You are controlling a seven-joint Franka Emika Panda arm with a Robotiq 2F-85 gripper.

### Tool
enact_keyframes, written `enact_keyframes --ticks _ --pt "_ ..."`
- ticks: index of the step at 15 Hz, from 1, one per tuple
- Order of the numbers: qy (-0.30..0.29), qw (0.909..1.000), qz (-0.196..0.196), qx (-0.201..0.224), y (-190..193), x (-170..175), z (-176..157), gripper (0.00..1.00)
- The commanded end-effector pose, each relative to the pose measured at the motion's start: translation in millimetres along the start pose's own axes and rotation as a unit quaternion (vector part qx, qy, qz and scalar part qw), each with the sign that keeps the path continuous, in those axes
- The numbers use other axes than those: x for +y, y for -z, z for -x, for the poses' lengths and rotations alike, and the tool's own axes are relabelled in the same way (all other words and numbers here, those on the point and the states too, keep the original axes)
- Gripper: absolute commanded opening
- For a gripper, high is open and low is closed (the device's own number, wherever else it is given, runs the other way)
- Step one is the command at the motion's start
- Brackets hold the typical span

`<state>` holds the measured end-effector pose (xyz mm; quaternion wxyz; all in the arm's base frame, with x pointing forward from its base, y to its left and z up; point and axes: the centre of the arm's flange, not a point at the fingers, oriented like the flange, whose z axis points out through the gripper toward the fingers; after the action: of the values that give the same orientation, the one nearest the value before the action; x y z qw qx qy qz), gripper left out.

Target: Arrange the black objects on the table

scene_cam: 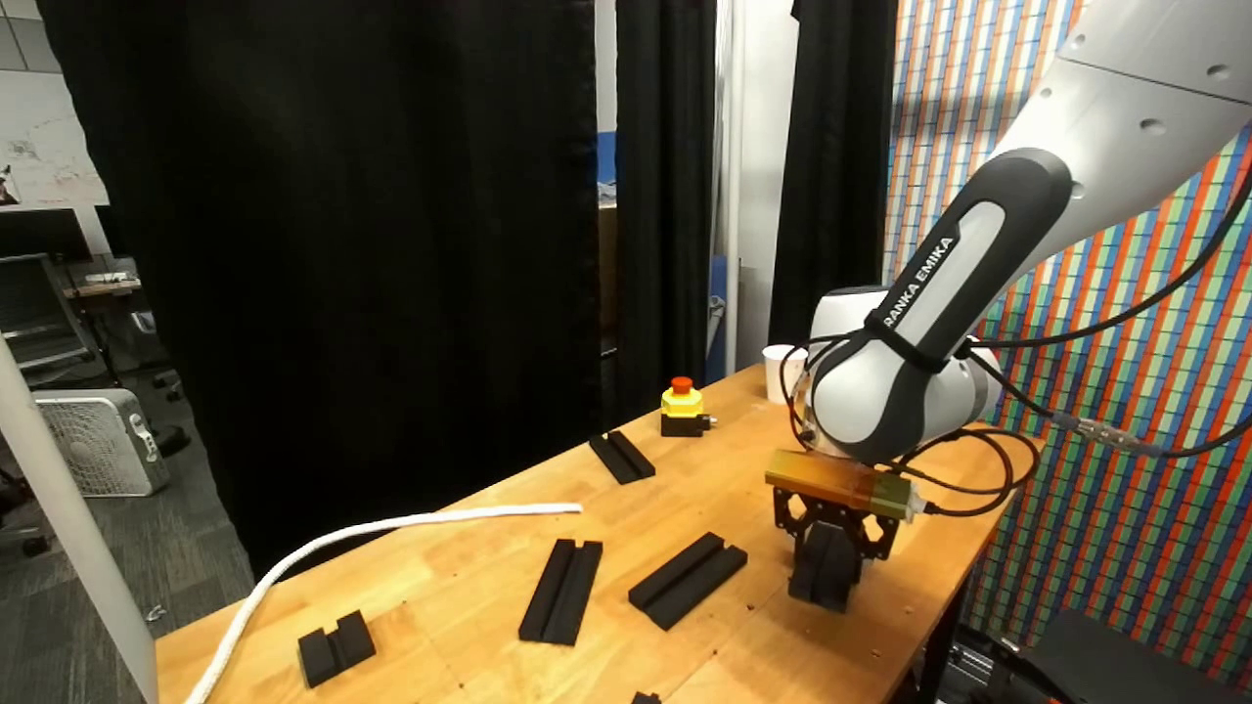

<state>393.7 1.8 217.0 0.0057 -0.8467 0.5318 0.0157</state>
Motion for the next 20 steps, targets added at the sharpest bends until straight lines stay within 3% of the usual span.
enact_keyframes --ticks 1,8,20 --pt "0.000 0.9997 -0.017 0.017 12 -8 -7 0.45" --pt "-0.013 0.9987 -0.038 0.031 21 -33 -34 0.45" --pt "-0.118 0.9899 -0.067 0.041 4 -65 -48 0.45"
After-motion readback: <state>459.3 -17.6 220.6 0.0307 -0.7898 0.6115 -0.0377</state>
